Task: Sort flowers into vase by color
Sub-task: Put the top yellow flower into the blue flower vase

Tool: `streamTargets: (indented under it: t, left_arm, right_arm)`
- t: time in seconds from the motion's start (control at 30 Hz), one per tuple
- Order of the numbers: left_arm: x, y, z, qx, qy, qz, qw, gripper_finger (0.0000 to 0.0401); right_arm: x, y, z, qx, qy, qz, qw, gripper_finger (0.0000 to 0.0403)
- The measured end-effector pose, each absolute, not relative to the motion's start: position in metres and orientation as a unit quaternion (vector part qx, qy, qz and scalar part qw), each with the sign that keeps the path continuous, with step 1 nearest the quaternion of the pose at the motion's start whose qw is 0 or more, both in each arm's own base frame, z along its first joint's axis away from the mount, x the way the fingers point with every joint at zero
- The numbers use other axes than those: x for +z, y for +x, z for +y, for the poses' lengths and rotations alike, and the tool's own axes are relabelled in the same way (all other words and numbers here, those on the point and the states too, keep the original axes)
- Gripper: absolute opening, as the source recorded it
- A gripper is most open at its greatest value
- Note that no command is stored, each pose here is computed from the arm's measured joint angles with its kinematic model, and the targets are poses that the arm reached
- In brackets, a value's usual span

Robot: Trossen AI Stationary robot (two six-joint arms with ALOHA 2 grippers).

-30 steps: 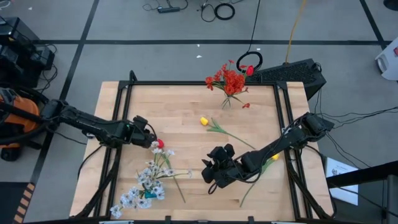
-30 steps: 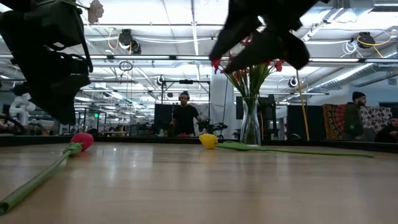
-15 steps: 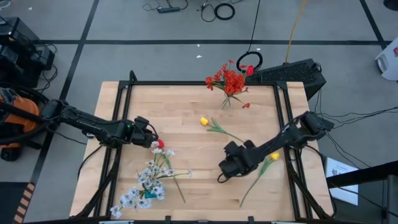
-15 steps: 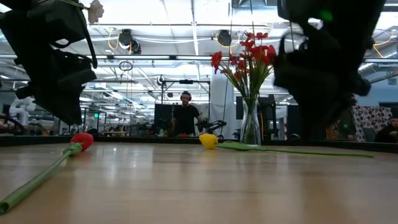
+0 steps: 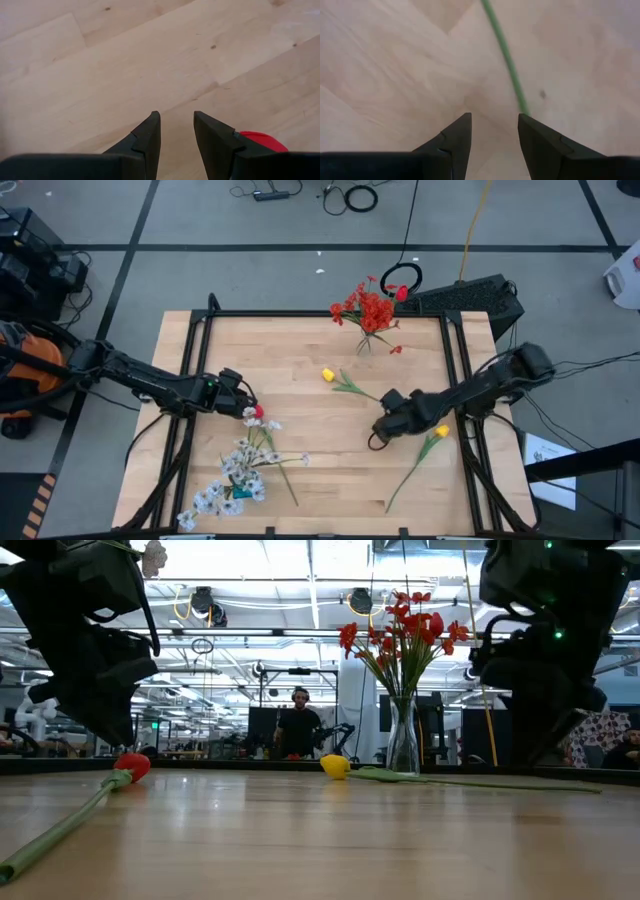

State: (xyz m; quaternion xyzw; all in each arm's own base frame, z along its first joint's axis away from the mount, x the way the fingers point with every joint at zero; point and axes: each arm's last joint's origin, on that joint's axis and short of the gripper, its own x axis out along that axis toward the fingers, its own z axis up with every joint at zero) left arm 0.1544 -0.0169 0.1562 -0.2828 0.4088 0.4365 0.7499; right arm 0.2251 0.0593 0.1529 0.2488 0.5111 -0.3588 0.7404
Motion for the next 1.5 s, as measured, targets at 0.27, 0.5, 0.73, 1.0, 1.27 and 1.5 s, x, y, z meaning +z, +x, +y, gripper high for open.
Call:
streamTargets:
  t: [0.27,0.5,0.73,1.0,1.27,1.5]
  left_arm:
    - [0.156,0.155,-0.017,0.433,-0.287,0.411,0.749,0.0123]
    - [0.156,0.156,-0.018,0.431,-0.29,0.408,0.751,0.0123]
    - [0.156,0.156,-0.018,0.431,-0.29,0.408,0.751,0.0123]
    - [0.156,0.157,-0.018,0.429,-0.293,0.404,0.753,0.0123]
    - [0.156,0.158,-0.018,0.427,-0.296,0.401,0.755,0.0123]
    - [0.157,0.159,-0.018,0.424,-0.3,0.397,0.757,0.0123]
  right_arm:
    - [0.166,0.207,0.03,-0.292,0.232,0.455,0.808,0.0153]
    - [0.157,0.22,0.013,-0.289,0.214,0.448,0.819,0.0153]
    - [0.129,0.228,0.006,-0.271,0.19,0.518,0.789,0.0153]
    - [0.118,0.233,0.002,-0.271,0.205,0.537,0.772,0.0132]
    - [0.118,0.235,0.003,-0.28,0.256,0.517,0.767,0.0029]
    - [0.119,0.238,0.009,-0.272,0.254,0.501,0.781,0.0011]
